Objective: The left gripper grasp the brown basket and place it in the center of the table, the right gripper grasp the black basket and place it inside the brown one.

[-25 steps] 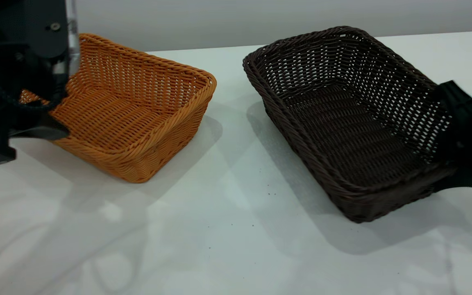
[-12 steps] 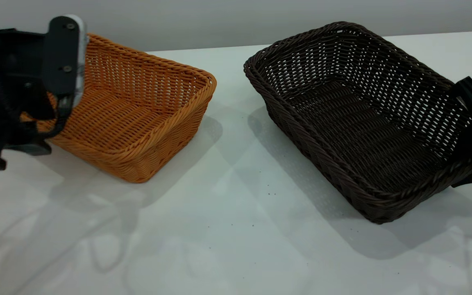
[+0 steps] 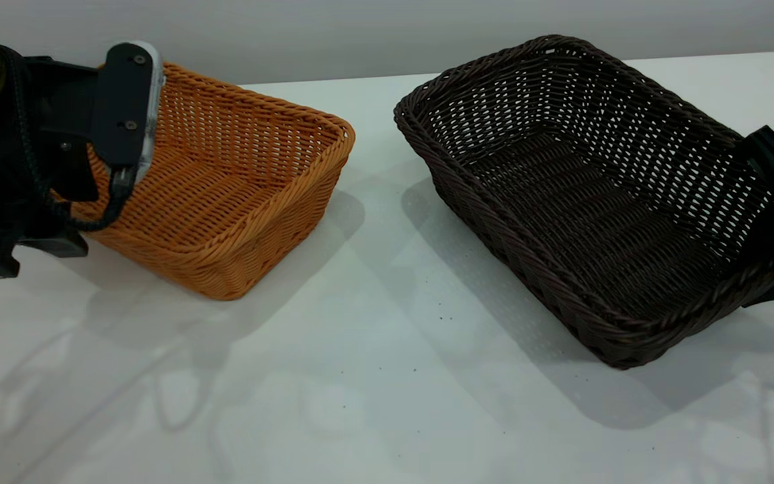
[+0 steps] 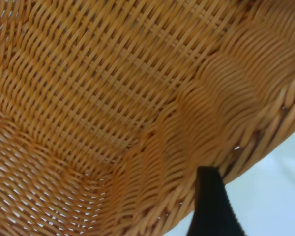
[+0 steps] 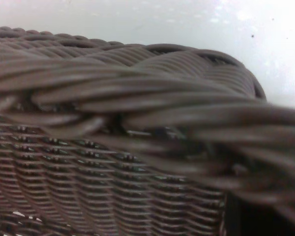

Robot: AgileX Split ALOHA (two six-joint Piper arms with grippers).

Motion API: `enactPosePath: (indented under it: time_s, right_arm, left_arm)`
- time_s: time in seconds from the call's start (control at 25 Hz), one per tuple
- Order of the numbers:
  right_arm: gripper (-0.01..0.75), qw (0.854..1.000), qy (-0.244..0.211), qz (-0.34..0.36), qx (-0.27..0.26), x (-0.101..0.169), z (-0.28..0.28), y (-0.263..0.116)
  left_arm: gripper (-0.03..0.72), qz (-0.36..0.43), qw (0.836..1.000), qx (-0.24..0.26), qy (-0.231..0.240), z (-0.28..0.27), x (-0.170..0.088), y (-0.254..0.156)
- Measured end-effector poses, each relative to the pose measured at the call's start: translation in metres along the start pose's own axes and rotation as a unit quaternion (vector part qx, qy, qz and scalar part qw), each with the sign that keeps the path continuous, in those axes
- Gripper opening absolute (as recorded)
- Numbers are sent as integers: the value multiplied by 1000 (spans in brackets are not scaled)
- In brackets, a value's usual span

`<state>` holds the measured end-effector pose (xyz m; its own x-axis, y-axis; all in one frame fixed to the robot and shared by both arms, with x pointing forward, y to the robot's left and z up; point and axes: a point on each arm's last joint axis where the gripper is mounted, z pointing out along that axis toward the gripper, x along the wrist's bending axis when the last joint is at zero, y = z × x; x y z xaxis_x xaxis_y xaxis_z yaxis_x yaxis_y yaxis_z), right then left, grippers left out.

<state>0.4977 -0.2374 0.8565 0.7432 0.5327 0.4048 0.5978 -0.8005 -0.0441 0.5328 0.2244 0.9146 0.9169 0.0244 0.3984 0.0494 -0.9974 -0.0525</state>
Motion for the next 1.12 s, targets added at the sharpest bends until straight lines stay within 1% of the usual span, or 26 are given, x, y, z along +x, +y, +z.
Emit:
enactPosePath:
  time_s: [0.16, 0.48, 0.6, 0.72, 0.84, 0.96, 1.04, 1.12]
  right_arm:
    - [132, 1000, 0, 0, 2, 0, 0, -1]
    - [132, 1000, 0, -2, 3, 0, 0, -1]
    - [132, 1000, 0, -3, 4, 0, 0, -1]
    - [132, 1000, 0, -6, 4, 0, 0, -1]
    - [132, 1000, 0, -14, 3, 0, 0, -1]
    - [132, 999, 0, -34, 1, 0, 0, 0]
    - [132, 999, 0, -40, 1, 0, 0, 0]
    - [132, 999, 0, -40, 0, 0, 0, 0]
  left_arm:
    - [384, 25, 1000, -3, 9, 6, 1, 2]
    - [384, 94, 996, -7, 4, 34, -4, 7]
    - [383, 107, 994, -27, 14, 42, -4, 12]
    - [368, 114, 993, -38, 12, 51, -7, 15]
    - [321, 142, 989, -37, 10, 57, -9, 15]
    - [221, 161, 986, -39, 12, 59, -9, 16]
    - [133, 168, 985, -41, 13, 60, -10, 17]
    - [90, 164, 985, -41, 13, 60, -9, 17]
